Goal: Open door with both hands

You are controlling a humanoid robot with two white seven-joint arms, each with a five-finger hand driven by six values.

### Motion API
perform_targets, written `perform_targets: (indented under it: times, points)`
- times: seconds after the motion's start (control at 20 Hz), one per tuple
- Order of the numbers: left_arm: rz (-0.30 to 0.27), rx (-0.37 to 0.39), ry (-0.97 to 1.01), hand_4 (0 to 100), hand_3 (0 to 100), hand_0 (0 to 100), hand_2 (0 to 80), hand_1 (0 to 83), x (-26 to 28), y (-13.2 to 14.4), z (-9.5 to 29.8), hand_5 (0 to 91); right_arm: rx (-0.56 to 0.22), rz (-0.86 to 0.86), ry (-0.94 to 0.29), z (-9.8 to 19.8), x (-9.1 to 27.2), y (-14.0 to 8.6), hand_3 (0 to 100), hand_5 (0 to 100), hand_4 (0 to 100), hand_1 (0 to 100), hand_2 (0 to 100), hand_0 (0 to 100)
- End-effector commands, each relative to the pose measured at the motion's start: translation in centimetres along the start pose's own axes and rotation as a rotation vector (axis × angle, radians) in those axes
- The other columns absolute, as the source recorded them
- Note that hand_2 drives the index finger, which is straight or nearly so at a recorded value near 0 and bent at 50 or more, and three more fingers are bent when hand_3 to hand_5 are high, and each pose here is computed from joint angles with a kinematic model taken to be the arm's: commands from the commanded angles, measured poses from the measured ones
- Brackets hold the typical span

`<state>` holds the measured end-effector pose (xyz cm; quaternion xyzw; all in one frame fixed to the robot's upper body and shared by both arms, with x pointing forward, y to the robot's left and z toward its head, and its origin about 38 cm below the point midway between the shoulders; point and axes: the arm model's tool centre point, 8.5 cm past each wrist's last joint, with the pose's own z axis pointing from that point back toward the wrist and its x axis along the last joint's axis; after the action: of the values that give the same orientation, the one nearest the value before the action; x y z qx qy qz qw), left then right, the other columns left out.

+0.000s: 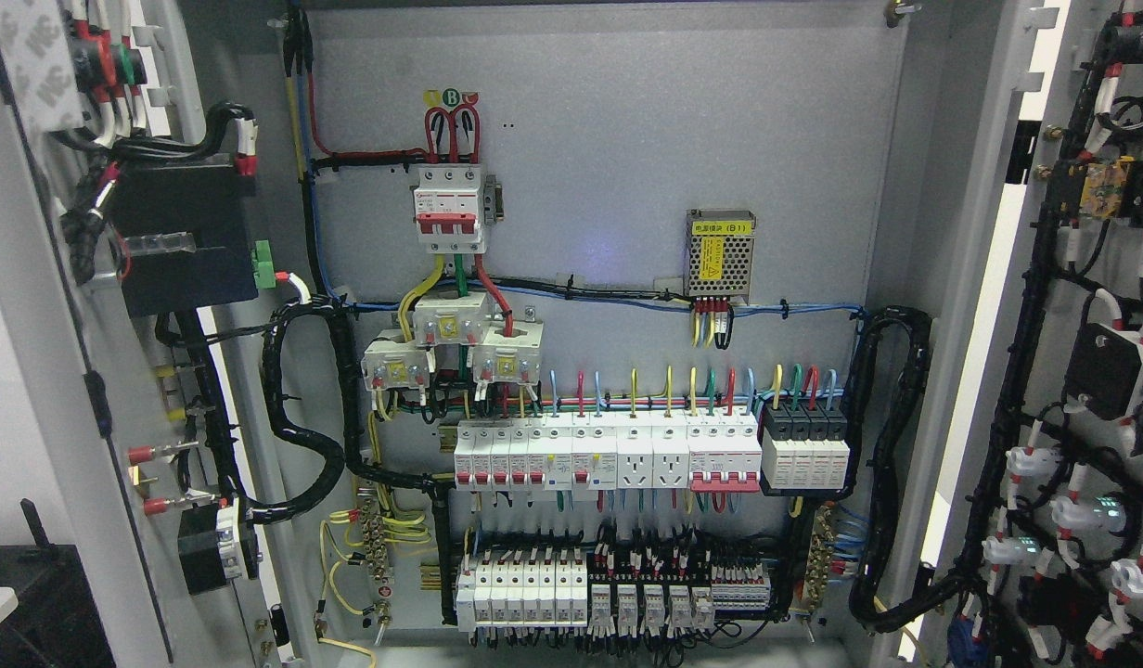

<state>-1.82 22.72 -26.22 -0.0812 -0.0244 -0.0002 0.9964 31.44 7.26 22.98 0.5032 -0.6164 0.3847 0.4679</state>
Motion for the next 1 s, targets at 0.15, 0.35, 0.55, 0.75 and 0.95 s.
perform_targets:
  times: [0.15,0.35,0.55,0.75,0.95]
  points:
    - [0.002,0.0,0.007,4,0,0,0.0,0.0,-0.3,0.0,0.0,0.0,0.072,0.049,0.008,-2.5,-0.2,3.0,0,0,0,0,0,0]
    - [0.001,-0.001,0.007,4,0,0,0.0,0.0,-0.3,0.0,0.0,0.0,0.052,0.069,0.014,-2.9,-0.1,3.0,0,0,0,0,0,0]
    - [0.002,0.0,0.007,4,0,0,0.0,0.0,-0.3,0.0,0.0,0.0,0.023,0.077,0.027,-2.9,-0.4,2.7,0,0,0,0,0,0]
    - [0.001,-0.001,0.007,4,0,0,0.0,0.0,-0.3,0.0,0.0,0.0,0.036,0.087,0.023,-3.4,-0.2,3.2,0,0,0,0,0,0]
    - [0.002,0.0,0.007,4,0,0,0.0,0.0,-0.3,0.0,0.0,0.0,0.051,0.106,0.026,-3.9,-0.1,3.7,0,0,0,0,0,0]
